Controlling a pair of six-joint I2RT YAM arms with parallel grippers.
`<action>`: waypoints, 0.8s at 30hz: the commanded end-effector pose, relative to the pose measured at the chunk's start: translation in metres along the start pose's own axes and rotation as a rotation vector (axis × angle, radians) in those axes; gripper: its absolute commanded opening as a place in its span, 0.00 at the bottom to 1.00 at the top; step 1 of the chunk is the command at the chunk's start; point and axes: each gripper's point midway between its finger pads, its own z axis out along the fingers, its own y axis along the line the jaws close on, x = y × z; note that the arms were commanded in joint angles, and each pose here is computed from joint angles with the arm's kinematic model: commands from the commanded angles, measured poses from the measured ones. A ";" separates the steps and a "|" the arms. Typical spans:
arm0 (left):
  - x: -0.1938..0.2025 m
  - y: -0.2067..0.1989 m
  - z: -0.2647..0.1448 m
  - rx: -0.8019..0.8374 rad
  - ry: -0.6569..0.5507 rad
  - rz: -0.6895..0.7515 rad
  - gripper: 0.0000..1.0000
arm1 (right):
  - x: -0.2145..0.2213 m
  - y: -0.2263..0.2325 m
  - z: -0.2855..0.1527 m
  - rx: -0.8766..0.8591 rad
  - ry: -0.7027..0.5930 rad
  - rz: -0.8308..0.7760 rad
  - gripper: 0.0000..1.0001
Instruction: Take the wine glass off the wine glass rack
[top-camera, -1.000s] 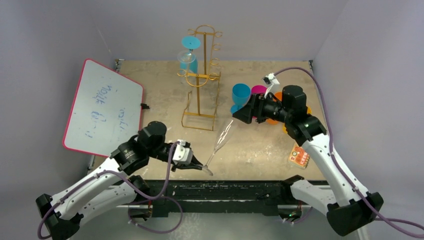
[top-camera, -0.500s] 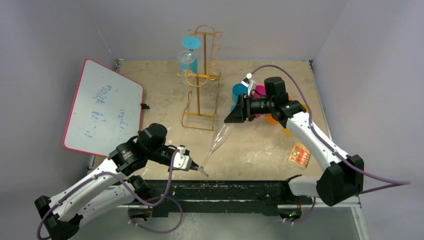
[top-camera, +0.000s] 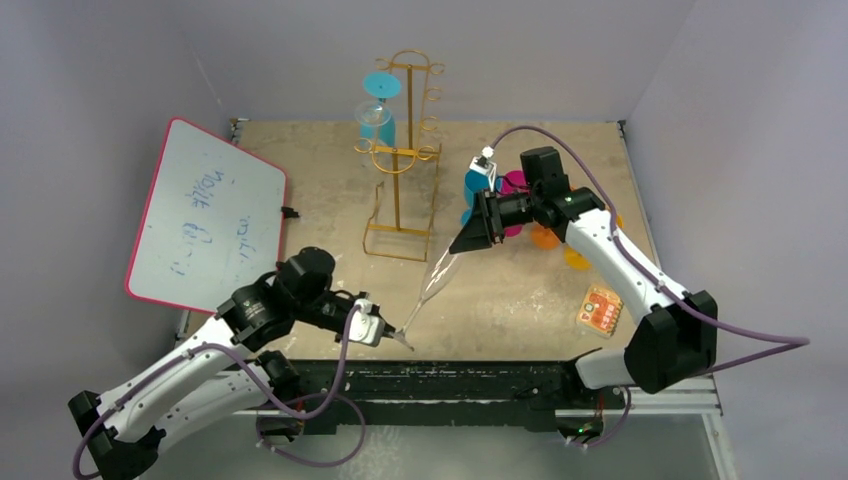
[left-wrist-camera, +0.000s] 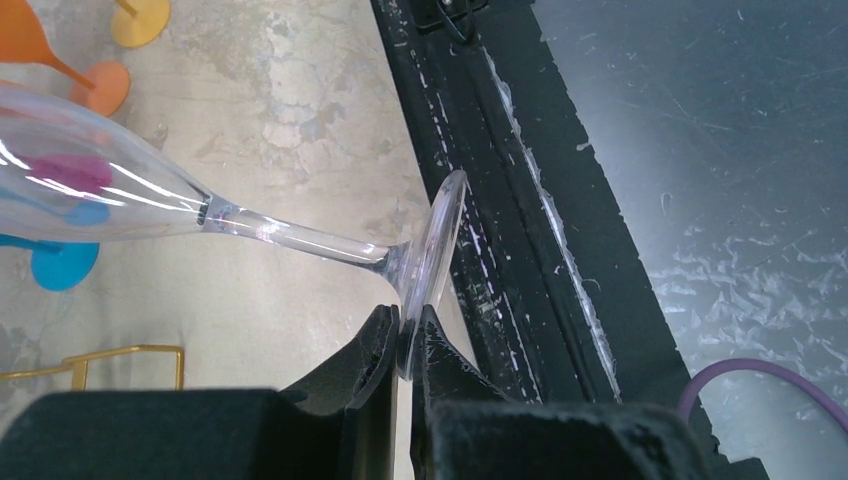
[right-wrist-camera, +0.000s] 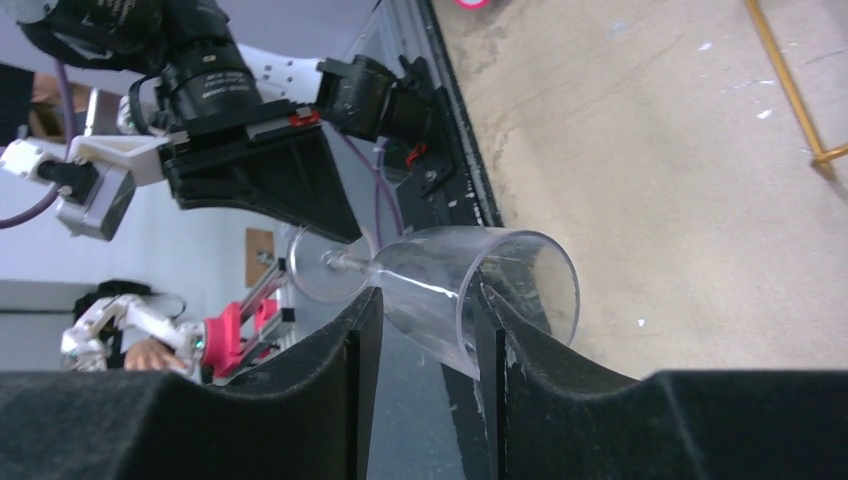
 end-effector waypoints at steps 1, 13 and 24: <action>-0.026 0.030 -0.013 -0.088 0.006 0.158 0.00 | 0.011 0.041 0.004 -0.209 0.086 -0.005 0.40; -0.022 0.037 -0.013 -0.101 0.042 0.170 0.00 | 0.015 0.062 0.004 -0.258 0.121 -0.042 0.33; -0.001 0.029 -0.013 -0.101 0.093 0.120 0.00 | 0.011 0.069 0.002 -0.249 0.084 -0.052 0.00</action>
